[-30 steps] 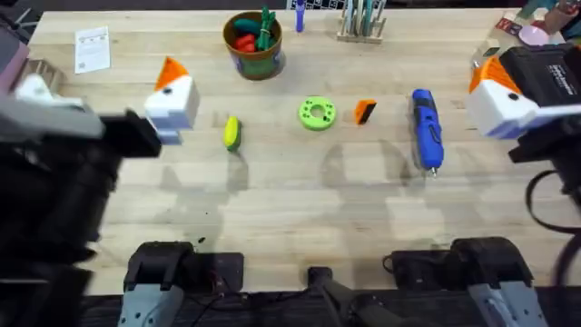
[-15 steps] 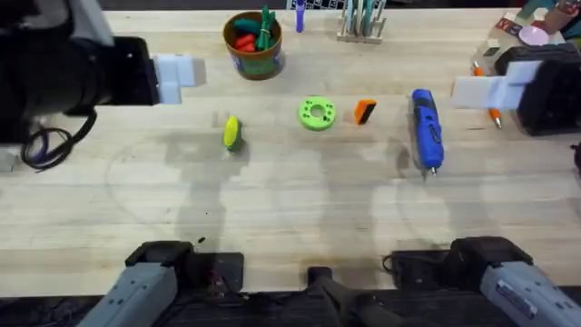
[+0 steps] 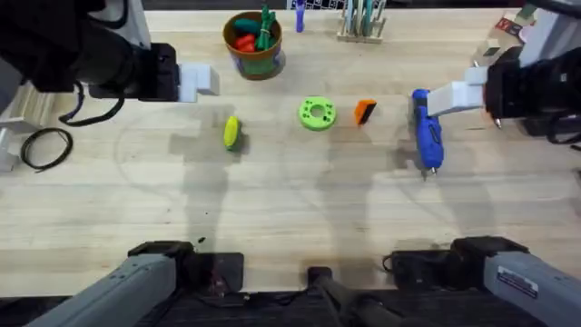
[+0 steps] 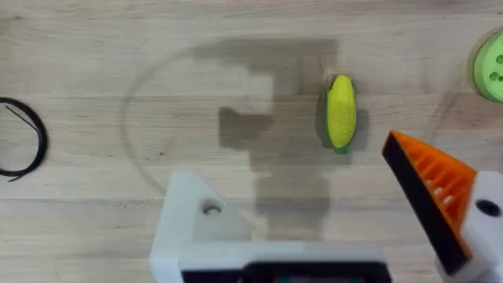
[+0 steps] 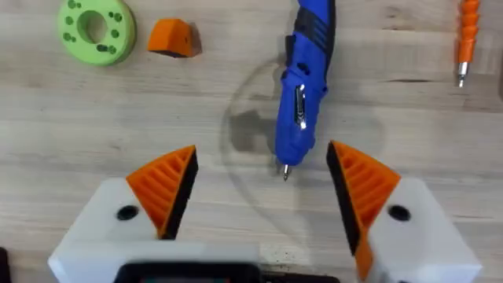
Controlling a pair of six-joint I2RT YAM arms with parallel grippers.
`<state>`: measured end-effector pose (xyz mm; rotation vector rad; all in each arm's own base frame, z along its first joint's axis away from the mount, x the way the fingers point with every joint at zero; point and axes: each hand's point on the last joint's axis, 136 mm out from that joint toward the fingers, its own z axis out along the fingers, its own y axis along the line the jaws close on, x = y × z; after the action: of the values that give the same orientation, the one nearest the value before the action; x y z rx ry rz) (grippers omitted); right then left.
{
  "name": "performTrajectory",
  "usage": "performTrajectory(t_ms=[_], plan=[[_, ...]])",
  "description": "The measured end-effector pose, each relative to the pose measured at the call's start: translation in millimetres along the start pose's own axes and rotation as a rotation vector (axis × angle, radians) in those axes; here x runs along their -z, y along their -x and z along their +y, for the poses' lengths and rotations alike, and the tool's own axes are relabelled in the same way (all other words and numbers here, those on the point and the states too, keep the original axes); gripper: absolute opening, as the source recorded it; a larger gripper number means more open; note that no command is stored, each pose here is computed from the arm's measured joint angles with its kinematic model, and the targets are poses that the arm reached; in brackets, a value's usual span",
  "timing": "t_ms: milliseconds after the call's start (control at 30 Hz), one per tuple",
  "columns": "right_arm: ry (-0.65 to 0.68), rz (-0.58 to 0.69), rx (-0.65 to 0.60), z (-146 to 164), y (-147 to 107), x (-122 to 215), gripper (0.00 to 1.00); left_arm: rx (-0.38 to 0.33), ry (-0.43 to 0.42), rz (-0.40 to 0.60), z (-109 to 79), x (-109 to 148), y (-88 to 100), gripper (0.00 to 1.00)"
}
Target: Pick up the gripper from the table and insert it into the empty holder that is missing its gripper. Then pick up a screw, insert it into the mounting hole, and use the screwdriver to tighten it. Finally, clean up the table by picking up the vegetable and placing it into the bucket.
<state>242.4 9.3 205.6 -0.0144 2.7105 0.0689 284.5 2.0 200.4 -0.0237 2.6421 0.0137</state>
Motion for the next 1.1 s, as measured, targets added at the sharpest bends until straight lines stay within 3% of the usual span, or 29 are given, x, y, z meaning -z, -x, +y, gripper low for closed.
performTrajectory(t_ms=[300,600,1100], plan=[[0.0,0.004,0.0,-0.1,0.2,-1.1,0.991,-0.007,-0.016,0.064,-5.6,-11.2,-7.8,0.985],[0.0,-0.001,0.0,0.0,1.3,-0.9,0.991,-0.064,-0.062,0.241,-52.7,-47.1,-30.0,0.985],[0.0,-0.001,0.0,0.0,1.5,-0.9,0.992,-0.032,-0.015,0.475,-56.3,-126.7,-57.0,0.985]])
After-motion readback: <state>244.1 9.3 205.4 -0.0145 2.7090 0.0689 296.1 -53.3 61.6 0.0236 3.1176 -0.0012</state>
